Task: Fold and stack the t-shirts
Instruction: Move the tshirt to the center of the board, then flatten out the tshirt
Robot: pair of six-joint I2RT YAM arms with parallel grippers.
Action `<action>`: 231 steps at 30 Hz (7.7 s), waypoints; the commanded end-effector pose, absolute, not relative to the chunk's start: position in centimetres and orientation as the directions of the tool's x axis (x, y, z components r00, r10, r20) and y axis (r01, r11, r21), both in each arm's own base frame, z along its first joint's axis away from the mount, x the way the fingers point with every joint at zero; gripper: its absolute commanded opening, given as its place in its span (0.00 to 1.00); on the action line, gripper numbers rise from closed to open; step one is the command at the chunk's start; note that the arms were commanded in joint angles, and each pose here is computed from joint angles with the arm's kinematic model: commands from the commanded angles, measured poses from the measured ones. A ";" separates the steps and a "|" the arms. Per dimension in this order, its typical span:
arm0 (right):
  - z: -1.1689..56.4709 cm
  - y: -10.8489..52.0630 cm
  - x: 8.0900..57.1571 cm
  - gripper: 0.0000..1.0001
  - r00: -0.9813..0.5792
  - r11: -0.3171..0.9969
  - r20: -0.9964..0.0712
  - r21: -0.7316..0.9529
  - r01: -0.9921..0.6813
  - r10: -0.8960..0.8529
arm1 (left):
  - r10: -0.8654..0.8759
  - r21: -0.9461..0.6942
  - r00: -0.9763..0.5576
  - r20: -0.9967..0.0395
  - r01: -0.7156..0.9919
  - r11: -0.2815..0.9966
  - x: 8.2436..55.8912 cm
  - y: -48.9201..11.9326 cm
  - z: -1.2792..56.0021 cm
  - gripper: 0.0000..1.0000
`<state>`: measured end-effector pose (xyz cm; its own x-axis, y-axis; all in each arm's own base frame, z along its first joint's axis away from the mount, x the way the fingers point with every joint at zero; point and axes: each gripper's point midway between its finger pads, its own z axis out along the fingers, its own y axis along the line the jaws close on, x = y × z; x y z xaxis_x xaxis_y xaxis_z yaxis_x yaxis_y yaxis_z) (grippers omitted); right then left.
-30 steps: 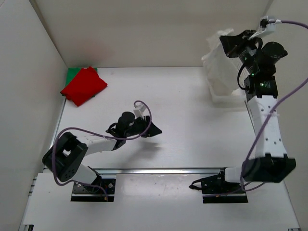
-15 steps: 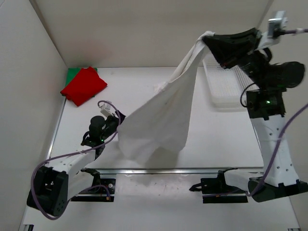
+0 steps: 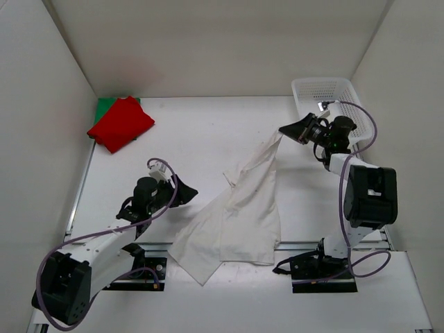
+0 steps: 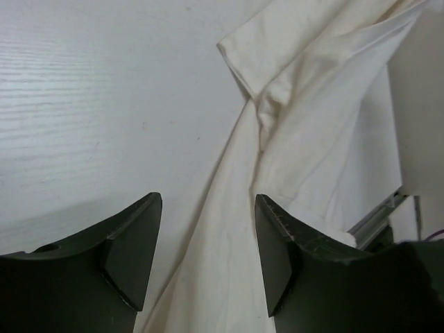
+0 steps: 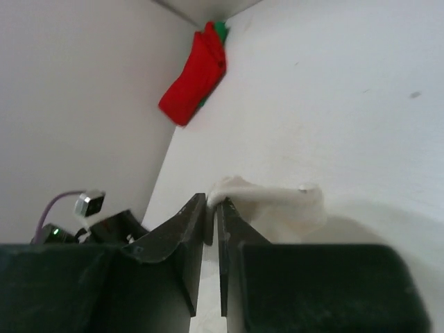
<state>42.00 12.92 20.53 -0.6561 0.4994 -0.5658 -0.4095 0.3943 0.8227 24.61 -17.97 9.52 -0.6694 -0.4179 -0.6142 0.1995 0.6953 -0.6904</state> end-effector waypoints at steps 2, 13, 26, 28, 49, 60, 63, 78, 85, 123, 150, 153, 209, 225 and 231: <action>25.3 10.9 45.2 0.24 -0.512 0.489 -0.695 0.719 -0.495 0.505 | -0.274 -0.544 -0.642 -0.716 0.268 0.795 23.7 -17.5 10.0 0.66; 17.2 23.6 32.9 0.12 -0.619 0.728 -0.780 0.476 -0.494 0.091 | -0.032 -0.488 -0.819 -0.573 0.310 0.816 17.0 -18.9 3.7 0.68; 6.0 25.3 25.7 0.64 -0.721 0.874 -0.624 0.123 -0.471 -0.301 | -0.027 -0.566 -0.833 -0.553 0.352 0.745 18.4 -22.3 3.6 0.13; 5.8 25.1 25.6 0.64 -0.715 0.885 -0.624 0.079 -0.459 -0.315 | -0.069 -0.581 -0.824 -0.562 0.335 0.742 19.4 -22.2 4.1 0.06; 9.7 28.2 27.4 0.22 -0.679 0.790 -0.705 0.292 -0.539 -0.203 | -0.353 -0.700 -0.774 -0.526 0.159 0.696 31.4 -21.3 7.3 0.00; 7.6 34.1 26.8 0.59 -0.643 0.726 -0.682 0.238 -0.646 -0.348 | -0.391 -0.738 -0.787 -0.478 0.118 0.664 32.1 -20.8 6.3 0.00; 6.9 33.0 28.1 0.59 -0.640 0.763 -0.680 0.182 -0.620 -0.358 | -0.386 -0.733 -0.790 -0.476 0.114 0.671 31.9 -20.8 6.1 0.00; 8.1 28.2 26.6 0.13 -0.724 0.721 -0.658 0.398 -0.568 -0.207 | -0.479 -0.772 -0.760 -0.439 0.046 0.634 35.3 -19.5 6.4 0.00; 8.4 29.4 26.8 0.72 -0.692 0.677 -0.687 0.401 -0.617 -0.224 | -0.475 -0.775 -0.763 -0.438 0.052 0.630 35.2 -20.0 6.0 0.00; 9.6 13.5 20.5 0.49 -0.665 0.831 -0.695 0.519 -0.200 0.274 | -0.567 -0.724 -0.602 -0.562 0.027 0.689 40.0 -14.0 12.8 0.59; 7.2 20.5 27.3 0.61 -0.752 0.858 -0.655 0.340 -0.385 -0.078 | -0.459 -0.573 -0.703 -0.544 -0.088 0.815 28.8 -12.5 2.9 0.70; 5.9 20.5 25.9 0.65 -0.781 0.849 -0.617 0.359 -0.388 -0.096 | -0.444 -0.581 -0.714 -0.541 -0.064 0.811 29.6 -13.7 2.8 0.60; 42.2 16.4 30.1 0.00 -0.092 0.743 -0.963 0.254 -0.620 0.253 | -0.634 -0.609 -0.161 -0.756 0.527 0.593 39.4 -9.8 57.4 0.00; 30.3 14.7 37.3 0.00 -0.327 0.820 -0.910 0.383 -0.425 0.256 | -0.526 -0.639 -0.373 -0.764 0.329 0.695 53.3 -14.4 42.6 0.00; 30.3 16.8 37.6 0.00 -0.316 0.828 -0.929 0.329 -0.454 0.195 | -0.482 -0.621 -0.411 -0.774 0.340 0.706 51.9 -15.0 41.0 0.00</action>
<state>37.33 15.89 23.97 -0.4971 0.1847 -0.8478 -0.3742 0.8360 0.4015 56.53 -16.15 30.61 -0.5762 -0.4947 -0.6506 0.1879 0.6945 -0.6945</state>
